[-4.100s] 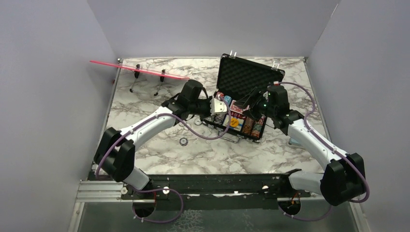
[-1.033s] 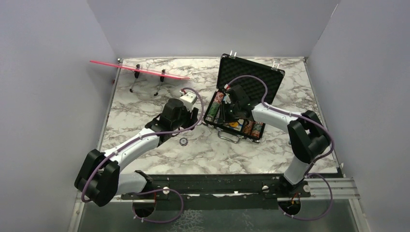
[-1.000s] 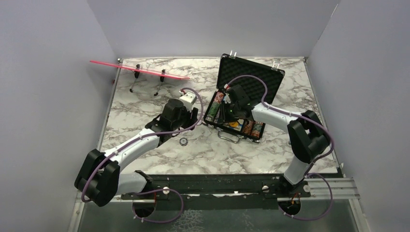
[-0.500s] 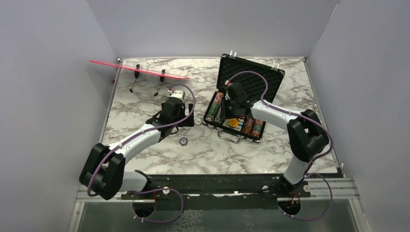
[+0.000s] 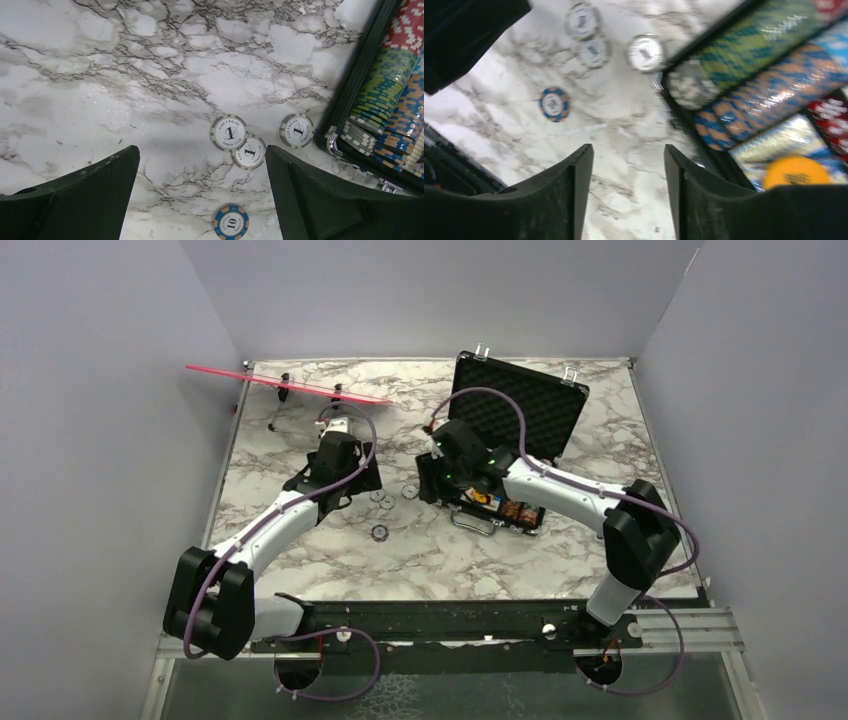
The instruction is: Pack up texas hold em set
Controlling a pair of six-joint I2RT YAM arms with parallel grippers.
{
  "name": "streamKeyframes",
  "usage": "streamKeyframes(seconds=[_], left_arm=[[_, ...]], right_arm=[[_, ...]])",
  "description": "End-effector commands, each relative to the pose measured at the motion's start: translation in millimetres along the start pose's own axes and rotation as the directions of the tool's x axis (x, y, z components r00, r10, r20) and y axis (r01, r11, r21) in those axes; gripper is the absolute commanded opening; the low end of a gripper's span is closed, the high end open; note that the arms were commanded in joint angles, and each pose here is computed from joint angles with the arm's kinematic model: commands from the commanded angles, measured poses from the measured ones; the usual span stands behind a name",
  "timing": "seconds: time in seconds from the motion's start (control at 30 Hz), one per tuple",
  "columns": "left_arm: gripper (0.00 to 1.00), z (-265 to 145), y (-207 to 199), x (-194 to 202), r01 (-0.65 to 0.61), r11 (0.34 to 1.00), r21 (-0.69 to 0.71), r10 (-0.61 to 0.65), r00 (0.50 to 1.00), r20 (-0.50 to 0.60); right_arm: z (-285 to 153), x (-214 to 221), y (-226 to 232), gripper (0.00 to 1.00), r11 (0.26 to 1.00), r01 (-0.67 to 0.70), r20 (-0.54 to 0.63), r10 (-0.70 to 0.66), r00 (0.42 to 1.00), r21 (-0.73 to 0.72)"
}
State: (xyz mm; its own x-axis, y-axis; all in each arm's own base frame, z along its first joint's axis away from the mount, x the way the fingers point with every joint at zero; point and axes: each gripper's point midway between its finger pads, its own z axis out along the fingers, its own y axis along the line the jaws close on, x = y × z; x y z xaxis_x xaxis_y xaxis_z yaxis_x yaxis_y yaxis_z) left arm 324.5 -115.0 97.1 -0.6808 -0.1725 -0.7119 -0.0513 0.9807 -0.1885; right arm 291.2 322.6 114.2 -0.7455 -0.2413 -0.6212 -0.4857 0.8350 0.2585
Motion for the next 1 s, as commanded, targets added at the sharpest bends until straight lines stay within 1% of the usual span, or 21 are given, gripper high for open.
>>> streamKeyframes(seconds=[0.0, 0.13, 0.23, 0.33, 0.5, 0.6, 0.8, 0.97], left_arm=[[0.99, -13, 11, -16, 0.089, 0.996, 0.002, -0.089, 0.994, 0.056], [0.99, -21, 37, -25, 0.18, 0.982, -0.057, -0.175, 0.981, 0.089], [0.99, -25, 56, -28, 0.244, 0.965, -0.093, -0.234, 0.966, 0.109], [0.99, -28, 69, -28, 0.28, 0.953, -0.111, -0.268, 0.956, 0.116], [0.99, -27, 82, -23, 0.308, 0.941, -0.14, -0.295, 0.95, 0.105], [0.99, -27, 92, -22, 0.335, 0.925, -0.181, -0.319, 0.941, 0.114], [0.99, -28, 111, -18, 0.375, 0.887, -0.271, -0.353, 0.927, 0.128], [0.99, -28, 118, -16, 0.389, 0.873, -0.293, -0.366, 0.921, 0.132]], right_arm=[[20, 33, 34, 0.61, 0.992, 0.122, -0.114, -0.119, 0.986, 0.018], [40, 51, 69, 0.68, 0.978, 0.21, -0.178, -0.204, 0.963, 0.014], [56, 63, 84, 0.69, 0.968, 0.25, -0.228, -0.238, 0.944, 0.026], [69, 68, 94, 0.7, 0.959, 0.28, -0.251, -0.262, 0.932, 0.035], [87, 73, 96, 0.7, 0.948, 0.314, -0.286, -0.287, 0.914, 0.051], [96, 75, 96, 0.7, 0.939, 0.339, -0.303, -0.307, 0.902, 0.058], [105, 84, 98, 0.7, 0.921, 0.386, -0.342, -0.347, 0.873, 0.052], [110, 90, 96, 0.69, 0.914, 0.403, -0.361, -0.358, 0.861, 0.055]])
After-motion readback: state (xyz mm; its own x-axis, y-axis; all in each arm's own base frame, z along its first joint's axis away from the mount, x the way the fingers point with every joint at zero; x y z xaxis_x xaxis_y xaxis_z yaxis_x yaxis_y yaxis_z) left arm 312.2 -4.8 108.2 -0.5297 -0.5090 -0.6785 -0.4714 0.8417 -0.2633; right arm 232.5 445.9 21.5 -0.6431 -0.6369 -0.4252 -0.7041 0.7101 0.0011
